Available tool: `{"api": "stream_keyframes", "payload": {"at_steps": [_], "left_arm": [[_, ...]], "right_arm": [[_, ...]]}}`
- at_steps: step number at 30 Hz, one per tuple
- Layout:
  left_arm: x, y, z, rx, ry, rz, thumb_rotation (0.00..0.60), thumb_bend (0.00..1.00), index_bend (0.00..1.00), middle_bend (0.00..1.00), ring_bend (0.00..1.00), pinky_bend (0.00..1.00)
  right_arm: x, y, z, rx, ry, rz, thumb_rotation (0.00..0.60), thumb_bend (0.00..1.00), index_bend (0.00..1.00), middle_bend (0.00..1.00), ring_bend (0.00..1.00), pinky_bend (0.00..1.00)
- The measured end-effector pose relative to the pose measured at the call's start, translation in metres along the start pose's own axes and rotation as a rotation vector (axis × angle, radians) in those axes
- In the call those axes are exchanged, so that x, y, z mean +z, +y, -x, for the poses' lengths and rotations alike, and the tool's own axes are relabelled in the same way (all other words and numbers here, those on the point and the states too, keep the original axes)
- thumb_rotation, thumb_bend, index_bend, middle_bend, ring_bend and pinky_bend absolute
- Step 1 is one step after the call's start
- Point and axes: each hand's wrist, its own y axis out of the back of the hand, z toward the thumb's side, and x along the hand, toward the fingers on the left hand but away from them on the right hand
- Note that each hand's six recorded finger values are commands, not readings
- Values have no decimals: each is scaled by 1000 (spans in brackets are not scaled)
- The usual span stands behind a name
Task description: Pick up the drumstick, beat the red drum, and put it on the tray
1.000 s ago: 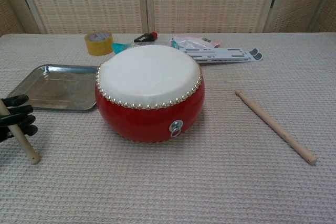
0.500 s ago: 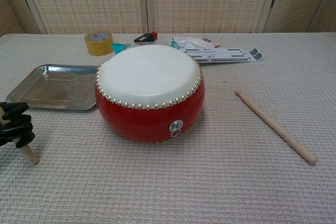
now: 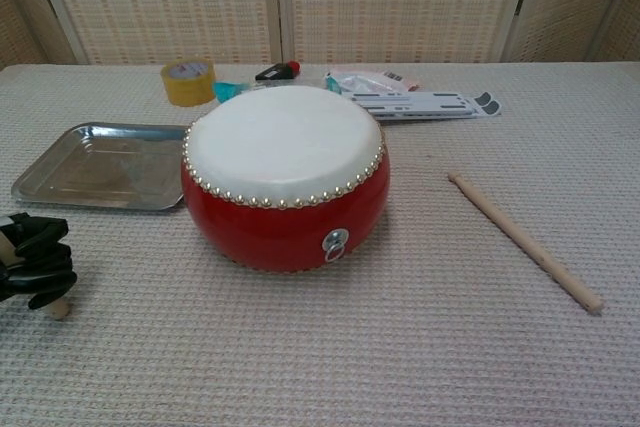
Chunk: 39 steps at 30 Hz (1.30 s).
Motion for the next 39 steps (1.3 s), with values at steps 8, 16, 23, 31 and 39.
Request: {"api": "stream_keyframes", "payload": {"at_steps": [8,16,23,31,39], "left_arm": [[-7,-5,-4,6,14,-26,600,197,906,991,881,810],[-8,-5,-9,35,12,-50,600,245,998,1000,995,958],[-7,-3,-11,65,-3,-55,600,533,1000,1000,1000,1000],[-3,0,-10,80,-14,-97,600,825,1000,1000,1000,1000],[23,10,-6,91,-64,-248,600,844,1000,1000,1000,1000]], "right_arm": [[0,0,0,-2,1,1,600,0,65,48,0,0],[-1,0,-1,-1,-2,1,600,0,65,48,0,0],[-1,-1,-1,0,-2,2,600,0,65,48,0,0],[-1,-1,-1,0,-1,3,600,0,65,48,0,0],[1,4,2,-26,10,-5,600,0,65,48,0,0]]}}
